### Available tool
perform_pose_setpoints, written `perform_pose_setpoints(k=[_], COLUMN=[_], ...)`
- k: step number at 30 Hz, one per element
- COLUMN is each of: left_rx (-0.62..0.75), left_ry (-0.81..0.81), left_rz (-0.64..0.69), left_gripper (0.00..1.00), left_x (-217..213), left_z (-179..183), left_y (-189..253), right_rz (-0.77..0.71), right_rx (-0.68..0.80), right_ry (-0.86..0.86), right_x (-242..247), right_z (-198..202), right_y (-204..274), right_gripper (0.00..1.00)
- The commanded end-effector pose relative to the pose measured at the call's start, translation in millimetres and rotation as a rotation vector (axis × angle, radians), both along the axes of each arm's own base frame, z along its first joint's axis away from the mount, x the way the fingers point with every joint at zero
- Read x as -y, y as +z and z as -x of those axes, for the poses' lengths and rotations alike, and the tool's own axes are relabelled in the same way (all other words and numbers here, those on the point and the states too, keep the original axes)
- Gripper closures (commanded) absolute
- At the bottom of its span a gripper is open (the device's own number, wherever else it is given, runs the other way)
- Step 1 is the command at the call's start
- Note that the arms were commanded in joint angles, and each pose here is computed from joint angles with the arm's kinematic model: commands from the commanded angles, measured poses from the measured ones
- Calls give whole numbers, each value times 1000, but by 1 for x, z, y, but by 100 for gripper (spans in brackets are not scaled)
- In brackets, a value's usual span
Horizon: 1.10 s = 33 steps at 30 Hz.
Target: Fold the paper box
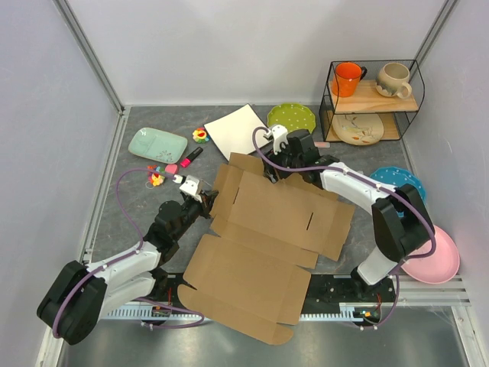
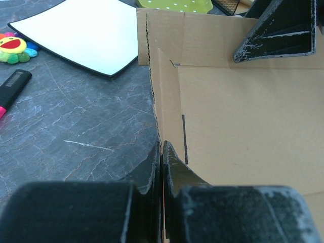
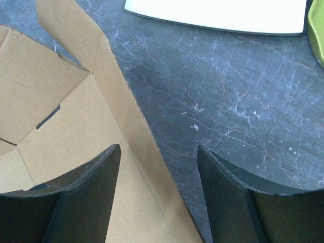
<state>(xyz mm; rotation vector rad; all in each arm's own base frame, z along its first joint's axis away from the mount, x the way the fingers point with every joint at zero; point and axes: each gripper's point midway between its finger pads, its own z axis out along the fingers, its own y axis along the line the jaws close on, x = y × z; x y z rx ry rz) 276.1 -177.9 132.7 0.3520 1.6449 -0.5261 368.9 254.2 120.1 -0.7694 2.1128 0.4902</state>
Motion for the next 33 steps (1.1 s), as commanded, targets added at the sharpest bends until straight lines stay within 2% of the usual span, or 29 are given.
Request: perform_pose_setpoints(k=[1,4,11,21,24,27,29,31,32,33], left_rx=[76,77,69,42,38,27,21,1,-8,-11], left_ry=[19,22,25,29,30,36,54,78,85,87], left_rz=[17,16,23,37,39,39,52,52,52,54], left_gripper=[98,98,98,98,98,98,97,92,89,82], left_x=[0,-1,0,0,1,0,-2,-5,-6,-6], left_z=[-5,-5,-5,-4,-3,-3,-5,-6,-6,-5], left_y=[23,23,22,18,18,17,19,19,19,20], right_rz=[25,30,64,114,135,146,174,206,215,228], right_rx=[49,38,2,-24,-25,-20,2,50,77,98], right_ry=[19,31,60,69,58,47,18,-33,-41,-52], right_x=[-11,-16,-21,-20,-18,-17,-13,-4,-6,-4], right_z=[-13,-12,-1,10,11,10,8,4,4,4], right_y=[16,13,-4,-20,-25,-26,-26,-19,-14,-11], right_gripper=[35,46,54,54,58,70,85,100,100,100])
